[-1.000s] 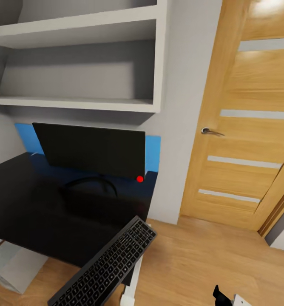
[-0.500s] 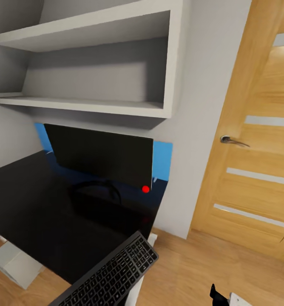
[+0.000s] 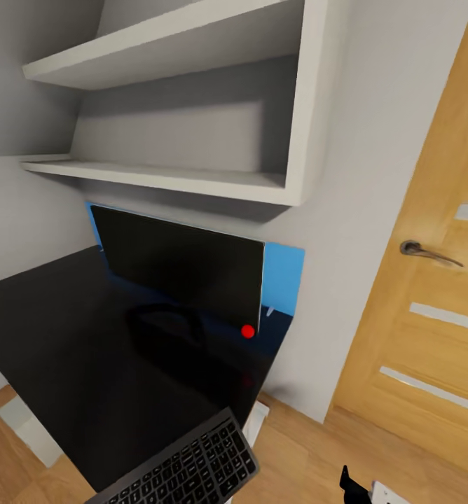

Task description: In the bedroom, organize the workspace by keeping the computer under the desk, ensuring the monitor is on the desk, placing the keyboard on the desk next to the monitor, placing the mouse on the desk next to the keyboard, moving the folder from the swivel chair onto the desk next to the mouse, stacking the notebook on top of the folder with the pen on top of the notebook, and positioning the swivel chair next to the desk.

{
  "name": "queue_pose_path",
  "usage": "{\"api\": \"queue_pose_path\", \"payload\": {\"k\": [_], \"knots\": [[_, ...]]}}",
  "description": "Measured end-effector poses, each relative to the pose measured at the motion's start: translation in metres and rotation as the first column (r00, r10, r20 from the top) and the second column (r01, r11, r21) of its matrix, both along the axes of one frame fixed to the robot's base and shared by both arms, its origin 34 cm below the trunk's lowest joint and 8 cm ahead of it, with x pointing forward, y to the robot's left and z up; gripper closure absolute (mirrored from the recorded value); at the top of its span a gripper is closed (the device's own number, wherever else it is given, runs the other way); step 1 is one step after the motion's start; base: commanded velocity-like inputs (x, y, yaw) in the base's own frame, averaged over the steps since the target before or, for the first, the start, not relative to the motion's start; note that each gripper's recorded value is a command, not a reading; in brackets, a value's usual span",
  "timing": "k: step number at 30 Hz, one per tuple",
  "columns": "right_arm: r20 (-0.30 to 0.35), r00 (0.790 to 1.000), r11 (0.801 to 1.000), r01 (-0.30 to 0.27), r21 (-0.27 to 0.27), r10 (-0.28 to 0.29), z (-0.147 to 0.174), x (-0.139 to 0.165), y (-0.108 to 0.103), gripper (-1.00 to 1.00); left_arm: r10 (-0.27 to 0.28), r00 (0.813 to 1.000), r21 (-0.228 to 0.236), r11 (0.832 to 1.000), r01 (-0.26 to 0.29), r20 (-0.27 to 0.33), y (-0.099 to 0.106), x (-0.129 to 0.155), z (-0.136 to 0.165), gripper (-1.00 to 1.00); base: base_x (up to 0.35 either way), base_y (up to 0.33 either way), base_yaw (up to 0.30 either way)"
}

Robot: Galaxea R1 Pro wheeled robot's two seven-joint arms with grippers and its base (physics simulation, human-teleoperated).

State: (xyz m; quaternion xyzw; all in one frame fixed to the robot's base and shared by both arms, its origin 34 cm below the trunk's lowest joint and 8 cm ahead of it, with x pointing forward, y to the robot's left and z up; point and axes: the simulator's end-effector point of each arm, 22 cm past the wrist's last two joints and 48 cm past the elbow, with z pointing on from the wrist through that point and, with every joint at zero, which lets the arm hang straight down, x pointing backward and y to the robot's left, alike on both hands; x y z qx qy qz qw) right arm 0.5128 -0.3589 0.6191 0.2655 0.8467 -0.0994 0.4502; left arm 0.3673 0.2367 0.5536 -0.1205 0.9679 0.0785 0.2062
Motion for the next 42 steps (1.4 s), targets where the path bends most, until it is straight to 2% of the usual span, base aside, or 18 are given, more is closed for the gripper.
{"api": "queue_pose_path", "payload": {"k": [8, 18, 24, 29, 36, 38, 39, 42], "knots": [[-0.001, 0.999, 0.999, -0.045, -0.014, 0.045, 0.001, 0.004, 0.006, -1.00, 0.002, 1.000, 0.000, 1.000, -0.002, 0.003, 0.000, 0.001, 0.000, -1.00, 0.140, -0.144, 0.281], [-0.002, 0.999, 0.998, -0.053, -0.016, 0.053, 0.001, 0.005, 0.007, -1.00, 0.002, 1.000, 0.000, 1.000, -0.002, 0.003, 0.000, 0.001, 0.000, -1.00, 0.012, -0.014, 0.287], [-0.006, 0.998, 0.998, -0.055, -0.014, 0.055, 0.000, 0.005, 0.007, -1.00, 0.002, 1.000, 0.000, 1.000, -0.002, 0.002, 0.000, 0.001, 0.000, -1.00, -0.182, -0.001, 0.202], [-0.004, 0.998, 0.998, -0.057, -0.007, 0.057, 0.000, 0.004, 0.014, -1.00, 0.002, 1.000, 0.000, 1.000, -0.002, 0.002, 0.000, 0.001, 0.000, -1.00, -0.305, 0.000, 0.035], [-0.001, 0.998, 0.998, -0.055, -0.014, 0.055, 0.001, 0.005, 0.009, -1.00, 0.007, 1.000, 0.003, 1.000, -0.007, 0.003, 0.004, 0.001, 0.000, -1.00, -0.185, 0.000, 0.004], [-0.001, 0.997, 0.997, -0.073, -0.023, 0.073, 0.002, 0.006, 0.009, -1.00, 0.009, 1.000, 0.004, 1.000, -0.009, 0.006, 0.005, 0.001, 0.000, -1.00, -0.009, 0.000, 0.000], [-0.008, 0.986, 0.983, -0.167, -0.082, 0.167, 0.008, 0.016, 0.002, -1.00, 0.020, 1.000, 0.015, 1.000, -0.020, 0.016, 0.012, 0.003, 0.002, -1.00, -0.002, 0.000, 0.000], [0.000, 0.983, 0.977, -0.184, -0.109, 0.185, 0.014, 0.023, -0.007, -1.00, 0.046, 0.999, 0.023, 0.999, -0.046, 0.012, 0.023, 0.002, 0.001, -1.00, 0.000, 0.000, 0.000]]}}
